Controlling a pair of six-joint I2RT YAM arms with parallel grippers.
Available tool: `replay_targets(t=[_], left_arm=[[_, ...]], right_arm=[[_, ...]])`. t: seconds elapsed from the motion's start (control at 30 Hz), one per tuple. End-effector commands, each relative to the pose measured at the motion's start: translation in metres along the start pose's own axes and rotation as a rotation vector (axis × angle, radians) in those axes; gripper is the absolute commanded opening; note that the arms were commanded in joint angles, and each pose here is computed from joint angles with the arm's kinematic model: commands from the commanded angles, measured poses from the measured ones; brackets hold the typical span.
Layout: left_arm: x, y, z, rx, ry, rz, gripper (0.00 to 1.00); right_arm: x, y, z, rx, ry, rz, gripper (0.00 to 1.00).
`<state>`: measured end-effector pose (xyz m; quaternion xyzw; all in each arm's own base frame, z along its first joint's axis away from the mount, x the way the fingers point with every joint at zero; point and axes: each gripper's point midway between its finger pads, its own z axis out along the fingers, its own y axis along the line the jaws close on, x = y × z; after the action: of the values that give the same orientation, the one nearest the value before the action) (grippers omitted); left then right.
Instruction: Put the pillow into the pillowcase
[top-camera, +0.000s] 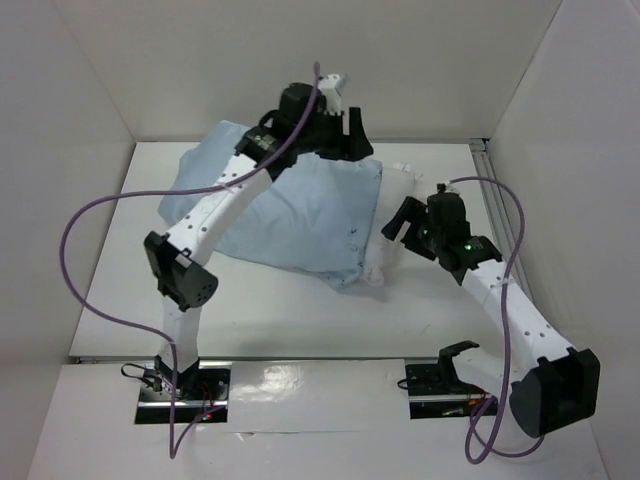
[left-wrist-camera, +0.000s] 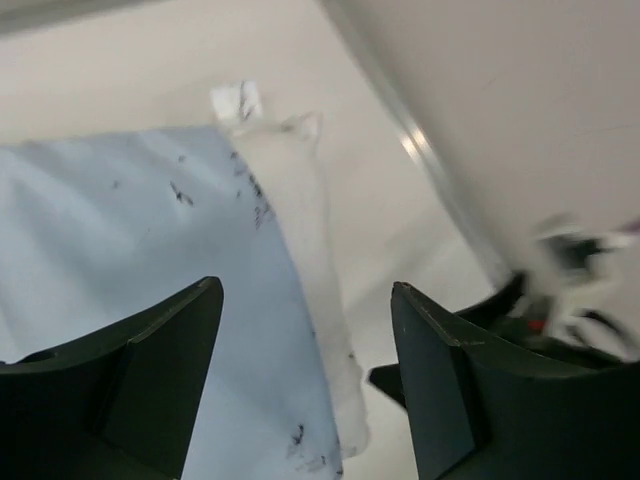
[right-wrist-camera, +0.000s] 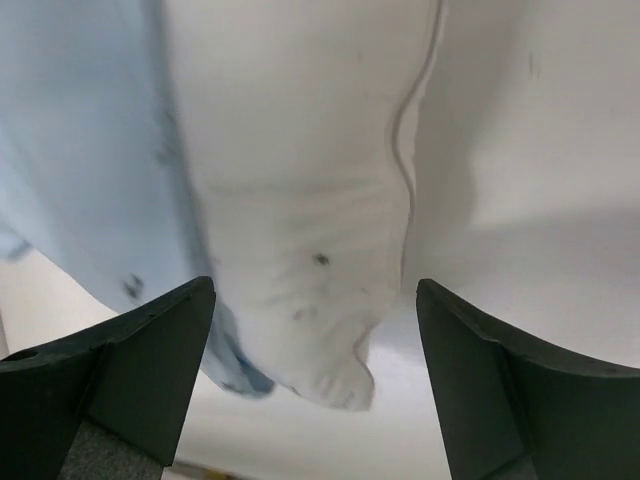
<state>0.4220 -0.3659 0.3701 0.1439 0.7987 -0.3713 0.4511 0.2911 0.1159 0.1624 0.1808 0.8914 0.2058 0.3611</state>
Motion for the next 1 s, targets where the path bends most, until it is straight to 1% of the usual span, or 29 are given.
replay_targets(t=[0.0, 0.03, 0.07, 0.13, 0.17, 0.2, 0.23, 0.27, 0.3, 0.33, 0.37, 0.43, 0.47, 0.5, 0.53, 0.57, 0.6, 0.63, 0.67, 0.7, 0.73, 0.83, 0.87, 0.9, 0.93, 0.97], left_arm=[[0.038, 0.026, 0.028, -0.173, 0.084, 0.062, 0.81], [0.035, 0.024, 0.034, -0.181, 0.057, 0.071, 0.81], [0.033, 0.025, 0.040, -0.213, 0.034, 0.095, 0.81], [0.032, 0.027, 0.049, -0.252, 0.009, 0.126, 0.81], [0.038, 0.037, 0.063, -0.295, 0.007, 0.147, 0.81], [0.040, 0.032, 0.068, -0.292, 0.004, 0.162, 0.79], [0.040, 0.034, 0.072, -0.303, 0.000, 0.163, 0.79], [0.048, 0.032, 0.082, -0.300, 0.002, 0.169, 0.79], [0.052, 0.027, 0.088, -0.288, 0.000, 0.183, 0.79], [0.053, 0.029, 0.091, -0.289, 0.002, 0.184, 0.78], [0.065, 0.036, 0.100, -0.298, 0.026, 0.184, 0.78], [0.074, 0.043, 0.107, -0.318, 0.042, 0.186, 0.77], [0.077, 0.048, 0.110, -0.334, 0.046, 0.187, 0.74], [0.081, 0.053, 0.113, -0.348, 0.051, 0.188, 0.72], [0.091, 0.059, 0.118, -0.358, 0.077, 0.190, 0.70], [0.095, 0.060, 0.118, -0.362, 0.085, 0.190, 0.56], [0.102, 0.056, 0.120, -0.328, 0.109, 0.186, 0.42], [0.106, 0.060, 0.121, -0.320, 0.121, 0.146, 0.27], [0.106, 0.061, 0.116, -0.305, 0.135, 0.117, 0.14], [0.097, 0.067, 0.112, -0.288, 0.119, 0.083, 0.00], [0.096, 0.061, 0.108, -0.240, 0.128, 0.043, 0.00], [0.089, 0.057, 0.087, -0.204, 0.125, 0.032, 0.00], [0.095, 0.059, 0.083, -0.210, 0.140, 0.030, 0.00], [0.089, 0.053, 0.075, -0.194, 0.131, 0.040, 0.00], [0.088, 0.050, 0.070, -0.187, 0.139, 0.039, 0.00], [0.091, 0.050, 0.065, -0.193, 0.153, 0.037, 0.00]], right_arm=[[-0.066, 0.009, -0.008, 0.043, -0.243, 0.090, 0.88], [-0.076, 0.017, -0.006, 0.030, -0.257, 0.100, 0.87], [-0.077, 0.018, 0.009, 0.045, -0.239, 0.111, 0.87], [-0.083, 0.025, 0.023, 0.028, -0.229, 0.153, 0.87], [-0.081, 0.024, 0.035, 0.019, -0.199, 0.171, 0.87], [-0.093, 0.027, 0.038, -0.003, -0.236, 0.215, 0.84], [-0.099, 0.029, 0.039, -0.017, -0.264, 0.230, 0.83], [-0.102, 0.015, 0.044, 0.003, -0.289, 0.260, 0.82], [-0.113, 0.016, 0.047, -0.031, -0.326, 0.296, 0.82], [-0.118, 0.014, 0.047, -0.045, -0.336, 0.316, 0.80], [-0.121, 0.007, 0.054, -0.061, -0.324, 0.329, 0.80], [-0.125, 0.002, 0.059, -0.080, -0.306, 0.370, 0.80], [-0.123, 0.006, 0.063, -0.124, -0.269, 0.369, 0.80], [-0.132, 0.003, 0.064, -0.161, -0.287, 0.375, 0.82], [-0.132, 0.002, 0.066, -0.184, -0.266, 0.377, 0.84], [-0.132, 0.010, 0.067, -0.239, -0.225, 0.371, 0.86], [-0.135, 0.003, 0.076, -0.247, -0.201, 0.382, 0.88], [-0.133, 0.003, 0.081, -0.263, -0.172, 0.365, 0.90], [-0.130, 0.006, 0.086, -0.283, -0.138, 0.354, 0.93], [-0.131, 0.002, 0.096, -0.286, -0.091, 0.370, 0.94], [-0.128, 0.002, 0.101, -0.293, -0.071, 0.358, 0.95], [-0.121, 0.004, 0.119, -0.359, -0.007, 0.333, 0.95], [-0.118, 0.003, 0.125, -0.357, 0.023, 0.342, 0.93], [-0.107, 0.002, 0.136, -0.353, 0.063, 0.331, 0.78], [-0.103, 0.007, 0.139, -0.360, 0.075, 0.312, 0.64], [-0.101, 0.015, 0.138, -0.382, 0.083, 0.298, 0.41]])
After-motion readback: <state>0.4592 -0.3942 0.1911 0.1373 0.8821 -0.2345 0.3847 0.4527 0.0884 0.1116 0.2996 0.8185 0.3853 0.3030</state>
